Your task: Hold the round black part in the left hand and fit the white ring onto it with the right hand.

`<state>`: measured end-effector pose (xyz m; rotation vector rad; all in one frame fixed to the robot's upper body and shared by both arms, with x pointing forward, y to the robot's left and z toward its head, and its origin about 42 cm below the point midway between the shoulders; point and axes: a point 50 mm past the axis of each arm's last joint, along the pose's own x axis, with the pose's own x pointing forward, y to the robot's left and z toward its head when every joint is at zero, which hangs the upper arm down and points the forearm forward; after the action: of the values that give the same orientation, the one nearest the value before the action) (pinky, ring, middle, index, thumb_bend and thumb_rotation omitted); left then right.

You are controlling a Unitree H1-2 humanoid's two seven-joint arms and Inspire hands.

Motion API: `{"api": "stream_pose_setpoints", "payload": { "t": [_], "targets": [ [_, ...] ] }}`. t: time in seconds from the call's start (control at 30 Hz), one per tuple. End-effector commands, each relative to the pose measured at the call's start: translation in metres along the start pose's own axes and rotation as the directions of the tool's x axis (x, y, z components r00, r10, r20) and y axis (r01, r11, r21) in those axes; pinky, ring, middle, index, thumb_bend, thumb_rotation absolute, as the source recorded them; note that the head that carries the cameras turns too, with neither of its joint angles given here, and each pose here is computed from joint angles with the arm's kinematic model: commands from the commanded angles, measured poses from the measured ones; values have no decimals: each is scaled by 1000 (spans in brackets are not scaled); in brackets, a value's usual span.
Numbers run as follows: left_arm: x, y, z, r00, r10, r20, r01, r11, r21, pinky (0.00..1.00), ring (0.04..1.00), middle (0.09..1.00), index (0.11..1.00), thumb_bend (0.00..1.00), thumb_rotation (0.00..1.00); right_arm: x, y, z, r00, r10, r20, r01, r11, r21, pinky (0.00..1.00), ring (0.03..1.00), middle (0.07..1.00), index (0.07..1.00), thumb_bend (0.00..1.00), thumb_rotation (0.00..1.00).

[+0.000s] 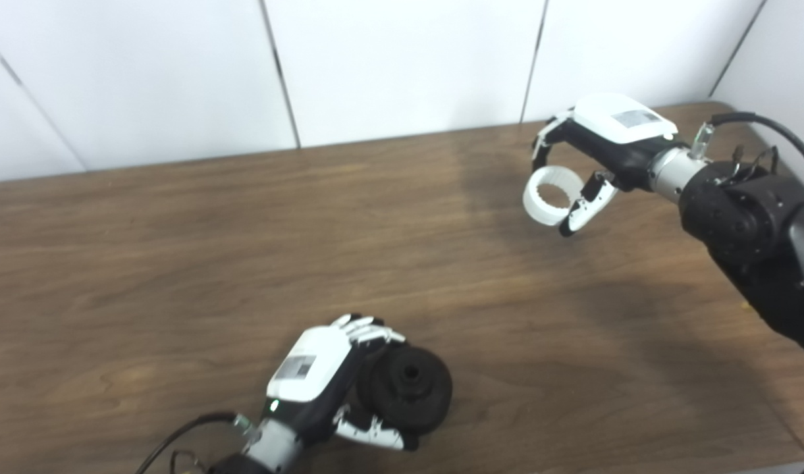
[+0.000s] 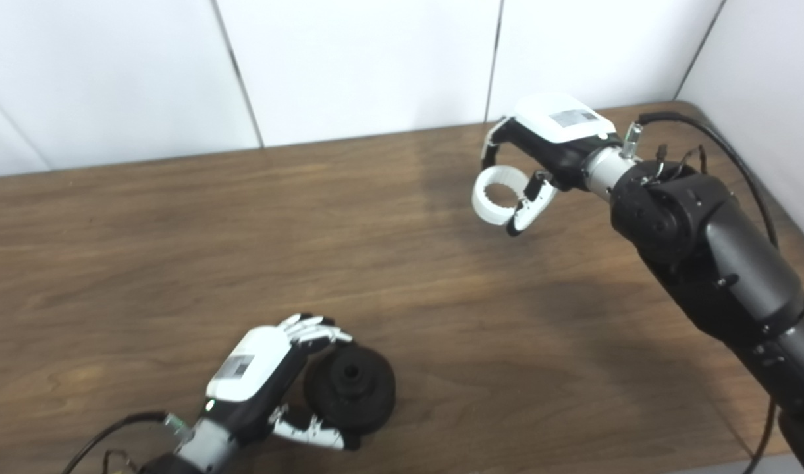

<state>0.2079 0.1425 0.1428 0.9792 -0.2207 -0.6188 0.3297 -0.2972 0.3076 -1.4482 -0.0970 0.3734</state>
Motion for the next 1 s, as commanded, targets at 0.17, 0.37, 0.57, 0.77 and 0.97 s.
{"api": "stream_pose_setpoints", "payload": {
  "t": [0.17, 0.37, 0.57, 0.77, 0.97],
  "targets": [
    [10, 0, 7, 1000, -20, 8, 20, 1000, 3, 944, 866, 775, 481, 523, 59, -21, -22, 39, 992, -27, 123, 29, 999, -16, 931, 879, 776, 484, 524, 135],
    [13, 1, 9, 1000, -11, 14, 10, 1000, 9, 939, 865, 773, 480, 522, 60, -35, -18, 66, 981, 2, 192, 0, 1000, -11, 923, 878, 770, 483, 524, 136],
    [16, 2, 9, 1000, -12, 14, 12, 1000, 5, 946, 866, 771, 480, 522, 60, -46, -12, 87, 963, 16, 267, -16, 1000, 0, 920, 870, 759, 483, 524, 136],
    [17, 2, 10, 1000, -4, 17, 4, 1000, 9, 936, 858, 765, 480, 523, 59, -53, 1, 99, 947, 20, 321, -32, 999, 33, 896, 862, 753, 483, 524, 135],
    [17, 3, 11, 1000, 2, 18, -2, 1000, 1, 929, 855, 761, 480, 524, 57, -53, 18, 105, 939, 52, 341, -62, 998, 20, 902, 861, 760, 482, 525, 136]
  ]
}}
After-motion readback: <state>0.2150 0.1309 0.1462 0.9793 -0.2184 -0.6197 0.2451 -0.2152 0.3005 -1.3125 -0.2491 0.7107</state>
